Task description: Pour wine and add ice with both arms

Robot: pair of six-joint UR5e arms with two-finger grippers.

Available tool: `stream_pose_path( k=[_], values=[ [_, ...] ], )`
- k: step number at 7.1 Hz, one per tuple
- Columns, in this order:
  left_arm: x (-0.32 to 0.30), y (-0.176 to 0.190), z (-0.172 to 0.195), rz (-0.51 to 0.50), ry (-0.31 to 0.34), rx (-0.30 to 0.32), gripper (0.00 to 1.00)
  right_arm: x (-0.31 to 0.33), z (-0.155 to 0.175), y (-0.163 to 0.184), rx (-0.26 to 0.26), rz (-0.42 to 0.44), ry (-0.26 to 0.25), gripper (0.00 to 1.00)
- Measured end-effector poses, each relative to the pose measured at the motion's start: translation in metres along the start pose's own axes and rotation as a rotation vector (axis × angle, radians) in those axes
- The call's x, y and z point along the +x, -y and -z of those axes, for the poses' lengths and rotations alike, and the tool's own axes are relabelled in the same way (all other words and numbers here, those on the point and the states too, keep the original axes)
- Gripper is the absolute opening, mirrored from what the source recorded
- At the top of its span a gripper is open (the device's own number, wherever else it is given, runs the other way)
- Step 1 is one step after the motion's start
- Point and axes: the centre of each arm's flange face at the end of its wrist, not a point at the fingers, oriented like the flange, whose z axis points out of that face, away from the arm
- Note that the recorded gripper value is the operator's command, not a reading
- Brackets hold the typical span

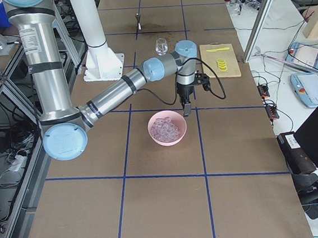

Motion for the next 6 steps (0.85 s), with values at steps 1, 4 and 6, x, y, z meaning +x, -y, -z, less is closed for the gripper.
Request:
stream_pose_path(
  k=[1,4,6],
  values=[
    [0.006,0.002,-0.003,0.016,-0.013,-0.006,1.00,0.034,-0.006,-0.017,-0.022,0.027,0.019,1.00],
    [0.020,0.003,-0.012,0.086,-0.031,-0.021,1.00,0.087,-0.034,-0.035,-0.083,0.047,0.027,1.00],
    [0.024,0.001,-0.007,0.079,-0.037,-0.009,1.00,0.107,-0.059,-0.034,-0.099,0.035,0.030,1.00]
  ],
)
